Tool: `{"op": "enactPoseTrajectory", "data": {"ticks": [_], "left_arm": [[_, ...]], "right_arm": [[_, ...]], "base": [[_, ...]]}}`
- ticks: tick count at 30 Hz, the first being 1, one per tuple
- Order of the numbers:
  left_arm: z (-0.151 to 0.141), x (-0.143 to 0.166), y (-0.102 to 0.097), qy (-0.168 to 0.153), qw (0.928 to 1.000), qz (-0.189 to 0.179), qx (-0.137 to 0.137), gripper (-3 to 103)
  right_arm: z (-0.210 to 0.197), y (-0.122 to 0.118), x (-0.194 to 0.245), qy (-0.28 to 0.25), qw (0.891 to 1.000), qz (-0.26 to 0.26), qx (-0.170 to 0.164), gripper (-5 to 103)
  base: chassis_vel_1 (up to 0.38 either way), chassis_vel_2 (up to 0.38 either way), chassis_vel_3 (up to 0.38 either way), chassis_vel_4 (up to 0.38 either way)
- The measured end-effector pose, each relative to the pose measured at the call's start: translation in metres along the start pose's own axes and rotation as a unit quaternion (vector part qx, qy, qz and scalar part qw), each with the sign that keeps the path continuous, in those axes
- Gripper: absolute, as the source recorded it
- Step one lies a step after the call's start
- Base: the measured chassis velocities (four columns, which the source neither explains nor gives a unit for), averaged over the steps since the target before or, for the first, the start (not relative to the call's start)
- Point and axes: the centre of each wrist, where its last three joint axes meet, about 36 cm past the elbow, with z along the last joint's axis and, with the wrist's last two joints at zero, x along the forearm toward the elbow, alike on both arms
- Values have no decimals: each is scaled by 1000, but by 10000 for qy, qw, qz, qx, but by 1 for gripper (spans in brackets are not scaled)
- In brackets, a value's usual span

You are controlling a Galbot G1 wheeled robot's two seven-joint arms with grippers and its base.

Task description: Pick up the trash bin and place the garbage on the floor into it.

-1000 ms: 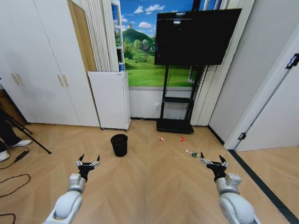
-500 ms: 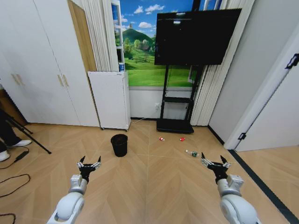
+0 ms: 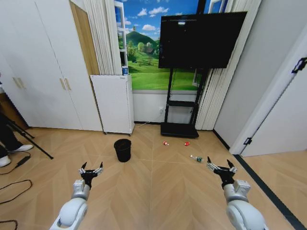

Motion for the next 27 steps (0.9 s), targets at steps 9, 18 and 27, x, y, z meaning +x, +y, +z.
{"op": "enactPoseTrajectory", "data": {"ticks": [9, 18, 27], "left_arm": [[3, -8, -1, -137, 9999, 0, 49, 100], [10, -7, 1, -346, 9992, 170, -85, 96], [13, -4, 1, -370, 9990, 199, -122, 98]], "right_arm": [[5, -1, -1, -25, 10000, 47, 35, 100], [11, -4, -7, 40, 9999, -9, 105, 100], [13, -4, -6, 80, 10000, -16, 24, 100]], "base": [[0, 0, 0, 0], [0, 0, 0, 0], [-31, 25, 26, -30]]}}
